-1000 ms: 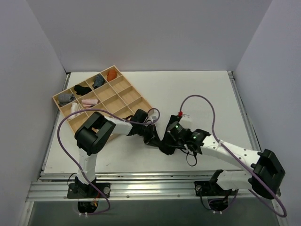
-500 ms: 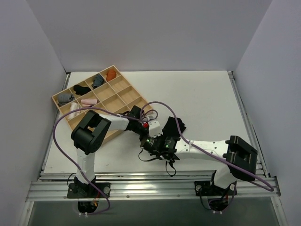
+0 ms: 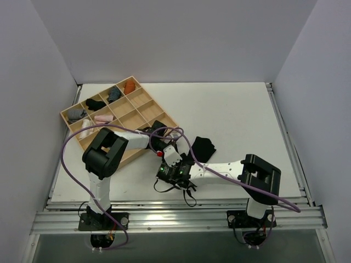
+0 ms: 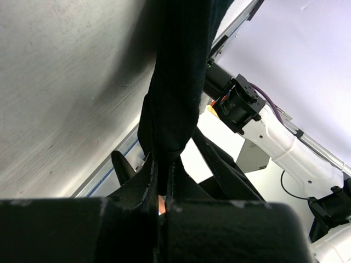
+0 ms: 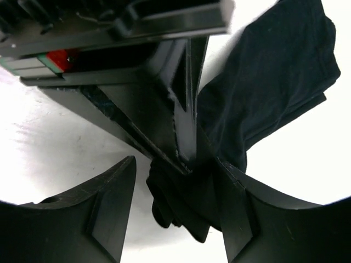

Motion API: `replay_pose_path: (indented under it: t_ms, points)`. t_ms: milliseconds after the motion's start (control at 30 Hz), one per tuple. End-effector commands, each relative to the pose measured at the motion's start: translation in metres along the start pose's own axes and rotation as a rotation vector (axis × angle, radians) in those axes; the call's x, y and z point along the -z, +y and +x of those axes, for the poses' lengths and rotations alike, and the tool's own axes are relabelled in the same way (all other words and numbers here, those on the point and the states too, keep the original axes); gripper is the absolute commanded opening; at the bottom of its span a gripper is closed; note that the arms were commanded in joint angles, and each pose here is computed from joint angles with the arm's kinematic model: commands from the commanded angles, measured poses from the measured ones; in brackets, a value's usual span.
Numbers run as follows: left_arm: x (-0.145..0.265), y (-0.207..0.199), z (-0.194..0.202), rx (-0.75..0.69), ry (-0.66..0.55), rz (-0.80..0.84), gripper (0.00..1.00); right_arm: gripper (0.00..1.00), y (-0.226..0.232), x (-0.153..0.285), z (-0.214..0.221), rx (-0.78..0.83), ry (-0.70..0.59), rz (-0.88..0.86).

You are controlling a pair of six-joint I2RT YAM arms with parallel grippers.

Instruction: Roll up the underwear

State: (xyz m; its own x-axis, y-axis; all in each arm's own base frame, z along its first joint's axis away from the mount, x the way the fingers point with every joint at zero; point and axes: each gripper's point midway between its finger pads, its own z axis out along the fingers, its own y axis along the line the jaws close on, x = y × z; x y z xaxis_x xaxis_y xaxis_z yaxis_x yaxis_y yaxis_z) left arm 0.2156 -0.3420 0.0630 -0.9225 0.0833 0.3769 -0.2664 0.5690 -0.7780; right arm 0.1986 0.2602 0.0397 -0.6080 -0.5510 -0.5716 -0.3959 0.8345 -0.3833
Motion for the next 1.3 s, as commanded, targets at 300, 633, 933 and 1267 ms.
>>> replay_pose_path:
  t_ms: [300,633,933,1267]
  points:
    - [0.030,0.020,-0.034,0.198,-0.105,-0.065,0.02,0.41,-0.022,-0.002,0.012,0.047,0.050,0.205]
    - [0.027,0.028,-0.037,0.217,-0.096,-0.081,0.02,0.33,-0.001,0.013,0.016,0.079,0.027,0.158]
    - [0.025,0.032,-0.036,0.224,-0.098,-0.084,0.02,0.05,0.005,0.016,0.023,0.075,0.039,0.113]
    - [0.034,0.012,-0.037,0.150,-0.142,-0.027,0.35,0.00,0.020,0.008,0.016,-0.072,0.126,-0.174]
